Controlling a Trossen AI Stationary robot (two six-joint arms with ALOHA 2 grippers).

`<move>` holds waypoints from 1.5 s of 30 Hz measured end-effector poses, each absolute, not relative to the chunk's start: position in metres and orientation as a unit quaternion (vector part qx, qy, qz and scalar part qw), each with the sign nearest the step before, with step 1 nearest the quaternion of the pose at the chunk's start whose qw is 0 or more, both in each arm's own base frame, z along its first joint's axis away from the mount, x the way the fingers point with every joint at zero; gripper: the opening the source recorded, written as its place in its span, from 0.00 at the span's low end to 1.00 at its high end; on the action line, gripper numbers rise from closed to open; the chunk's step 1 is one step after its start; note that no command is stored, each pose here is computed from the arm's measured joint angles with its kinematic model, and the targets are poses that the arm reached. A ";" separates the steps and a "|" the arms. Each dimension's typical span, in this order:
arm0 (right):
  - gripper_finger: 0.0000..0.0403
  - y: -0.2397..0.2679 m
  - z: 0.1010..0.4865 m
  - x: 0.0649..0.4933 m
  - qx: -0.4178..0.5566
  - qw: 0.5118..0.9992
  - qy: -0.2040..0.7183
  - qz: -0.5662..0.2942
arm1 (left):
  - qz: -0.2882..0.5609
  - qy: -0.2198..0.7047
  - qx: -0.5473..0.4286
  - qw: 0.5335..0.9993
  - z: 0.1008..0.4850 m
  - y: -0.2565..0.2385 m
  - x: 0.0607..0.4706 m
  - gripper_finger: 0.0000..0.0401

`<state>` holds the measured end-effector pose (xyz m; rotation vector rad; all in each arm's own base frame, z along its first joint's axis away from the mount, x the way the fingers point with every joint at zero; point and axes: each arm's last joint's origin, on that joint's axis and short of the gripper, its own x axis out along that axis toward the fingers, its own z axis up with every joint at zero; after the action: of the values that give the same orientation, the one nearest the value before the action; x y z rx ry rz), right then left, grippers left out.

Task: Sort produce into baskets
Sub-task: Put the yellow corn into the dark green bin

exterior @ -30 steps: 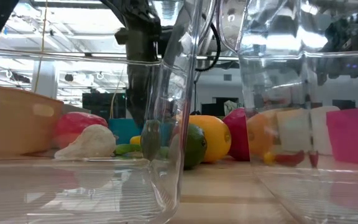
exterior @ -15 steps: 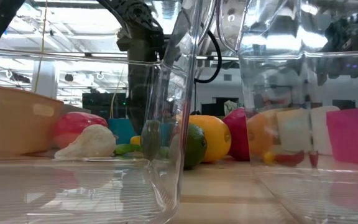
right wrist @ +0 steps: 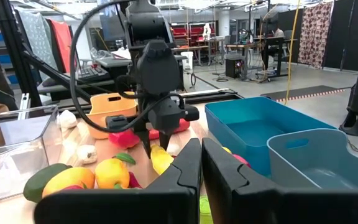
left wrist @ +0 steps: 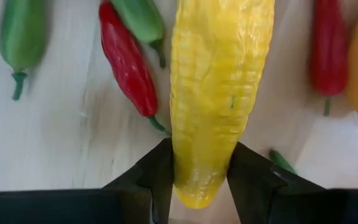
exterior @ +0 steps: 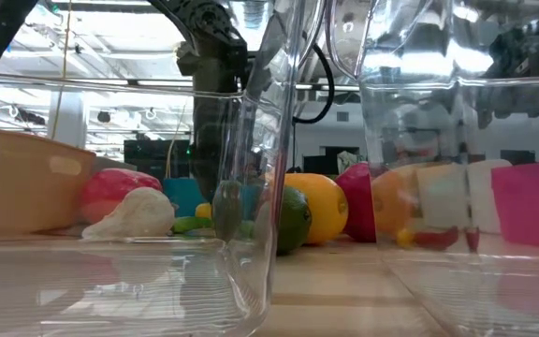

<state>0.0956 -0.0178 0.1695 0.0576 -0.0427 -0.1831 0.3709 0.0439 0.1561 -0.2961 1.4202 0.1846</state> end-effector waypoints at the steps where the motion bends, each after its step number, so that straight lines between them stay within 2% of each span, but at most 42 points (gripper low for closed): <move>1: 0.11 -0.018 0.169 0.096 0.029 0.995 -0.021 -0.092 | 0.082 0.644 -0.133 0.749 0.159 0.044 0.373 0.30; 14: 0.11 -0.018 0.169 0.096 0.029 0.995 -0.021 -0.091 | 0.052 0.624 -0.092 0.774 0.236 0.057 0.393 0.29; 22: 0.11 -0.018 0.170 0.096 0.029 0.995 -0.021 -0.091 | 0.096 0.569 -0.074 0.813 0.278 0.087 0.400 0.29; 29: 0.11 -0.018 0.170 0.096 0.029 0.995 -0.021 -0.091 | 0.131 0.483 -0.080 0.862 0.288 0.119 0.410 0.29; 38: 0.11 -0.018 0.170 0.096 0.029 0.995 -0.021 -0.091 | 0.174 0.313 -0.066 0.932 0.309 0.154 0.427 0.29; 45: 0.11 -0.018 0.170 0.096 0.029 0.995 -0.021 -0.091 | 0.180 0.241 -0.059 0.952 0.300 0.160 0.434 0.29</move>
<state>0.0956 -0.0178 0.1695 0.0580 -0.0428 -0.1830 0.4342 0.1597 0.2997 -0.1200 0.4908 0.3664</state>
